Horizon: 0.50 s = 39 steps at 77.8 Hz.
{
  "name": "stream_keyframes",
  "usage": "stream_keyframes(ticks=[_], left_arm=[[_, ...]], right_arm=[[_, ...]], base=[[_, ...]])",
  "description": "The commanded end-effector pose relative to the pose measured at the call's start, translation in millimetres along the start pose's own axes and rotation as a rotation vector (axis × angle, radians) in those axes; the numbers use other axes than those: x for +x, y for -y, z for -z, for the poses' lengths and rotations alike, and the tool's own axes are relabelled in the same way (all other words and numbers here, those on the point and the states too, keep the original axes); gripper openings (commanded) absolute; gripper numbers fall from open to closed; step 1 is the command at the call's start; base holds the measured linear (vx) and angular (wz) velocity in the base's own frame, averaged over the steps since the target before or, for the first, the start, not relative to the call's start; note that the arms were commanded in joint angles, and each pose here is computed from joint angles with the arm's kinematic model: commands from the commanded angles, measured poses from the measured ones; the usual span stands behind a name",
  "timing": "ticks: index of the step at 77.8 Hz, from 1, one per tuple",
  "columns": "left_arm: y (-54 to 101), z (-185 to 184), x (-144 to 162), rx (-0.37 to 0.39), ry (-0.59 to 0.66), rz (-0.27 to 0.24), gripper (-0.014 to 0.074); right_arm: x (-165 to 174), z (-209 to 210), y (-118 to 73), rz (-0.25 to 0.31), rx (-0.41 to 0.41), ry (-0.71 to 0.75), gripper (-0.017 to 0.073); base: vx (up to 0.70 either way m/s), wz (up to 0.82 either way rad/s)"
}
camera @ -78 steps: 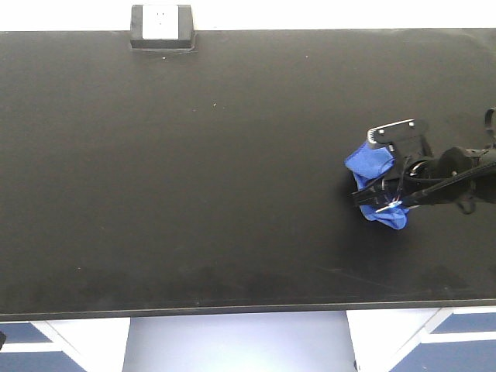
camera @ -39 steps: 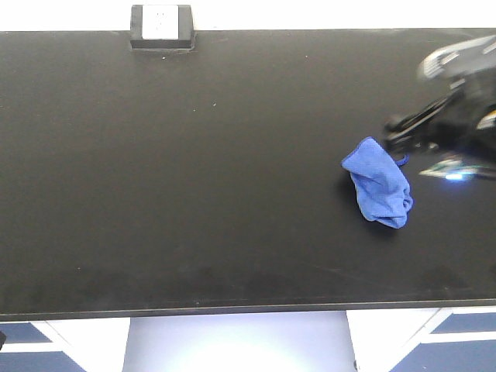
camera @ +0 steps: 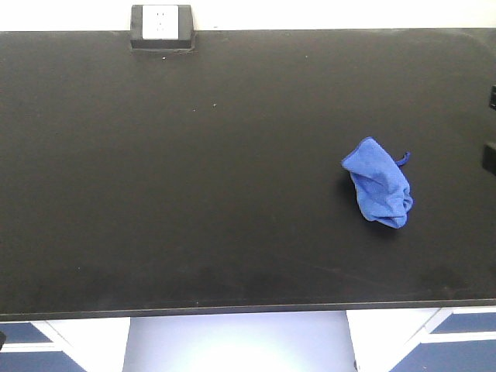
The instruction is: Wipe right workspace with blue cloth
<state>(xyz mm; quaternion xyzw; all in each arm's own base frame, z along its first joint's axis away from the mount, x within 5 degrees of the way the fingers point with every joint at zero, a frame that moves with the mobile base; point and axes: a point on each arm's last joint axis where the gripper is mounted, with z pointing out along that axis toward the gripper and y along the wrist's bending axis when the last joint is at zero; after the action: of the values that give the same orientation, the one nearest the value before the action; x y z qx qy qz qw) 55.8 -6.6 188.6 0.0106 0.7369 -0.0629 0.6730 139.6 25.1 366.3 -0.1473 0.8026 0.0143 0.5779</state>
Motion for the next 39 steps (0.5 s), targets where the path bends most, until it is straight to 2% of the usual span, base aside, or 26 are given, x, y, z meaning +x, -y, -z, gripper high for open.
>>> stream_keyframes(ticks=[1,15,39], left_arm=[[0.6,2.9,-16.3,0.001,0.118,0.003,-0.0006],[0.6,2.9,-16.3,0.001,0.118,0.003,-0.0006],[0.6,2.9,-16.3,0.001,0.118,0.003,-0.0006]], right_arm=[[-15.2,14.6,2.9,0.006,0.033,0.12,-0.0008],[-16.9,29.1,2.2,0.009,0.042,0.169,-0.0008],[-16.9,30.0,2.1,0.01,0.043,0.171,-0.0008]], base=[[0.0,0.0],[0.0,0.0],[0.0,0.0]])
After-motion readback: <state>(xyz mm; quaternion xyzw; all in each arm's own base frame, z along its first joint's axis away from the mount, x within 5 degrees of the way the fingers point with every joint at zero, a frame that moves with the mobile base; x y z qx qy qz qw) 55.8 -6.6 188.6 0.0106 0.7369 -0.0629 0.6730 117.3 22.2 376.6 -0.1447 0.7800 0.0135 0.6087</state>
